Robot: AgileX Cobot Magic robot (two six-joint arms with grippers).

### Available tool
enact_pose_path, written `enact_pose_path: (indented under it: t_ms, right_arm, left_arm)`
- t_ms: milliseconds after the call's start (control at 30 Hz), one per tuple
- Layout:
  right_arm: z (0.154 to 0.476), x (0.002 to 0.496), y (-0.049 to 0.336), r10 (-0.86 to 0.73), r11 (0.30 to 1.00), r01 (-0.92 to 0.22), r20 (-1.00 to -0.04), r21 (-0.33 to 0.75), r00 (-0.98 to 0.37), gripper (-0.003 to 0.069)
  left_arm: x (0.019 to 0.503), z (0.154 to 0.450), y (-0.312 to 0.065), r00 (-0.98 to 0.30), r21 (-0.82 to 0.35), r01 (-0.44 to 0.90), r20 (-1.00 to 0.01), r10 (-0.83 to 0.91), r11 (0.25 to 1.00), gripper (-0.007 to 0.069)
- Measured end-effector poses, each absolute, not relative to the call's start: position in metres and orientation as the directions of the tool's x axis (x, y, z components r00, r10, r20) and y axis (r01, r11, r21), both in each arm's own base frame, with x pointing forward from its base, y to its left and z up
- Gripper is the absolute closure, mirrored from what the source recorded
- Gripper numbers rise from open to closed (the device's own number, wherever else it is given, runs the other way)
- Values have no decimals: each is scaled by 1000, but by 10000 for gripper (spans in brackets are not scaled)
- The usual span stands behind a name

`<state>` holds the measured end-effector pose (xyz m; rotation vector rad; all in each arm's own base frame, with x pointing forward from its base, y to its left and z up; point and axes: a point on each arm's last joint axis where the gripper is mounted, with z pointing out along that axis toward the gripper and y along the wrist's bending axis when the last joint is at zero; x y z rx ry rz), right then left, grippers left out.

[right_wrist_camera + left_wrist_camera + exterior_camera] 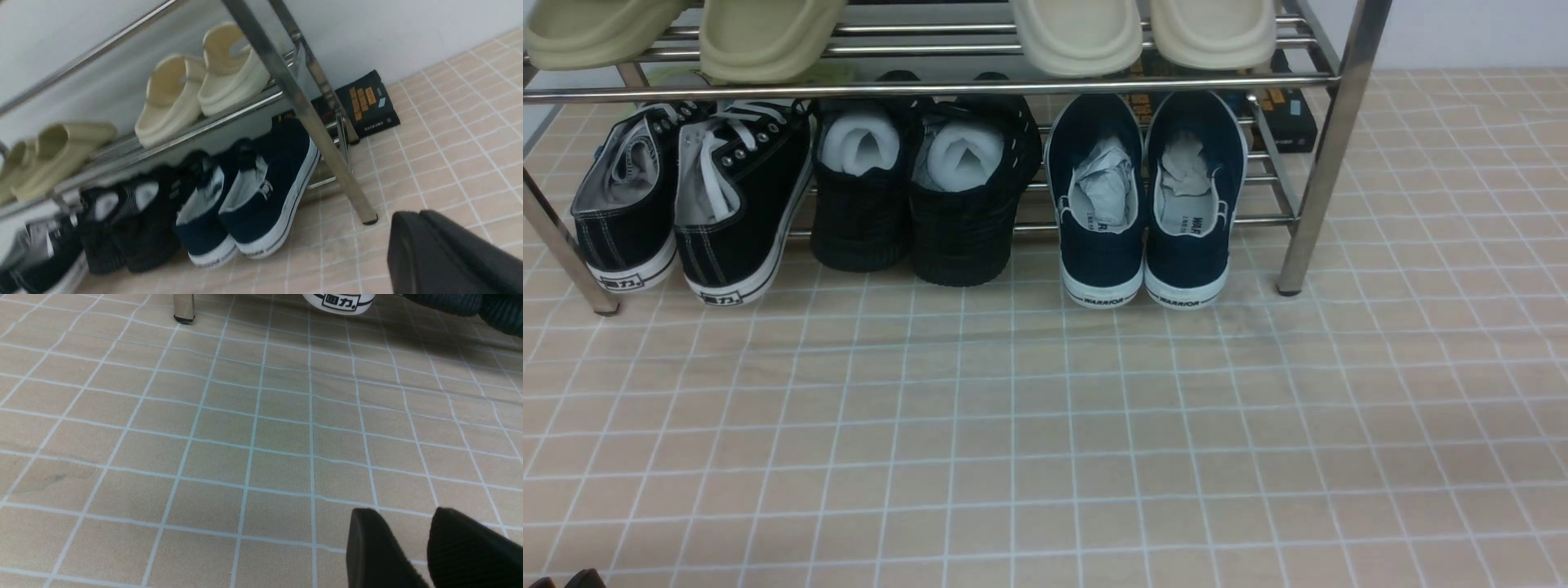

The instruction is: Take the shoes off the shelf from the light coffee tablecloth by hand.

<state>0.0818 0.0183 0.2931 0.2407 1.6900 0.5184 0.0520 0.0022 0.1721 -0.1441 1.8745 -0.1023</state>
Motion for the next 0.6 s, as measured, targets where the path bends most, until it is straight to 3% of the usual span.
enact_pose_path:
  t_ms: [133, 200, 300, 433, 600]
  right_arm:
    - [297, 117, 28, 260, 917, -144, -833, 371, -489, 659]
    - [289, 140, 32, 195, 919, -130, -717, 371, -669, 659]
    - [280, 166, 37, 145, 912, -117, -576, 394, -804, 659]
    - [280, 200, 58, 45, 858, -214, -483, 468, -874, 659]
    - [298, 227, 99, -97, 770, -391, -514, 504, -852, 659]
  left_arm:
    - [52, 172, 2, -299, -144, -48, -942, -151, 988, 385]
    - [52, 172, 2, -299, -144, -48, -942, -151, 988, 385]
    - [52, 172, 2, -299, -144, -48, -942, -151, 988, 385]
    - [52, 172, 2, -299, -144, -48, -942, -151, 988, 385]
    - [52, 172, 2, -299, -144, -48, -942, -151, 988, 385]
